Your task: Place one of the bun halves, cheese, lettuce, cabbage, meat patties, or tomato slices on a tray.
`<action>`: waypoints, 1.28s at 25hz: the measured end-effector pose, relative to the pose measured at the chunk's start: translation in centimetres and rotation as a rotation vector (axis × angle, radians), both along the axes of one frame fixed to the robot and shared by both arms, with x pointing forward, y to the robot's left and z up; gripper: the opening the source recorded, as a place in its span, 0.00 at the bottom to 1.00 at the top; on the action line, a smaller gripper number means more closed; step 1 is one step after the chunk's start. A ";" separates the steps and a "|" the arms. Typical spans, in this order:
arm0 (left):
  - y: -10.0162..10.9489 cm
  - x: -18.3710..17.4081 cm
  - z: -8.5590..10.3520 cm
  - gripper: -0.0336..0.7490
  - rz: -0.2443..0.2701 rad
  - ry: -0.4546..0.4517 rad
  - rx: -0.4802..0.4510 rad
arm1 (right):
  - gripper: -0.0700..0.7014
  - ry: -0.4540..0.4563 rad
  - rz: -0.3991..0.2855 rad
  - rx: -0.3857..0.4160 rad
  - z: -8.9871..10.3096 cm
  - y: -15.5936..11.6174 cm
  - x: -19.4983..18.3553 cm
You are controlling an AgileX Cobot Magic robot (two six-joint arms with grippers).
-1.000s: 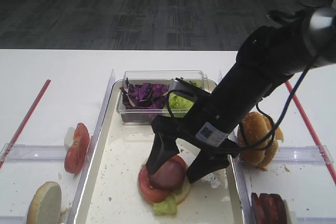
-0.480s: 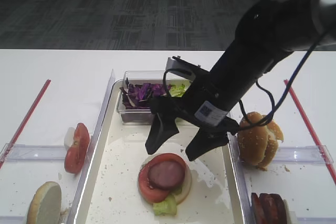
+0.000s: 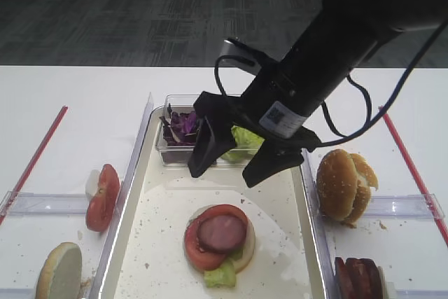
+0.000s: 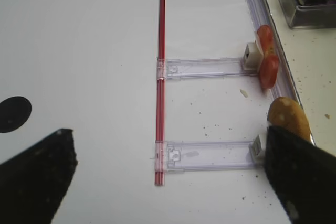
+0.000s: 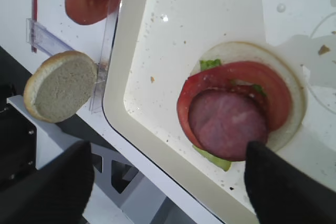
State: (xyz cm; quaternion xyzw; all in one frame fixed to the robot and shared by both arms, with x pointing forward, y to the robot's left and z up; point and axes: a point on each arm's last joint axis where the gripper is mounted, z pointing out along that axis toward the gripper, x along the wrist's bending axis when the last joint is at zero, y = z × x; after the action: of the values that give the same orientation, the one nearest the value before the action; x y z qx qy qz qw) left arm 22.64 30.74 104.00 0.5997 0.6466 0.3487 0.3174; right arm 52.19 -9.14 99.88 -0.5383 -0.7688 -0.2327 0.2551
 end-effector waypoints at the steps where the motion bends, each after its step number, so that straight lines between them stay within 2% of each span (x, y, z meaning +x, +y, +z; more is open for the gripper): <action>1: 0.0 0.0 0.0 0.90 0.000 0.000 0.000 | 0.87 -0.007 -0.001 0.003 0.4 0.0 0.0; 8: 0.0 0.0 0.0 0.90 0.000 0.000 0.000 | 0.87 -0.040 0.001 -0.001 2.1 -0.4 -0.6; 17: 0.0 0.0 0.0 0.90 0.000 0.000 0.000 | 0.87 -0.029 0.003 -0.027 2.0 -0.6 -0.7; 27: 0.0 0.0 0.0 0.90 0.000 0.000 0.000 | 0.87 -0.047 -0.025 -0.268 0.8 -2.4 -0.4; 32: 0.0 0.0 0.0 0.90 0.000 0.000 0.000 | 0.87 -0.054 -0.033 -0.319 0.6 -2.9 -0.3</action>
State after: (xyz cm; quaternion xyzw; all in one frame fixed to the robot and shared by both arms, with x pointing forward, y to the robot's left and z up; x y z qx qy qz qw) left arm 22.64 30.74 104.00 0.5997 0.6466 0.3487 0.3174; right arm 51.86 -12.01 100.51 -0.5779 -0.7937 -0.1264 0.1418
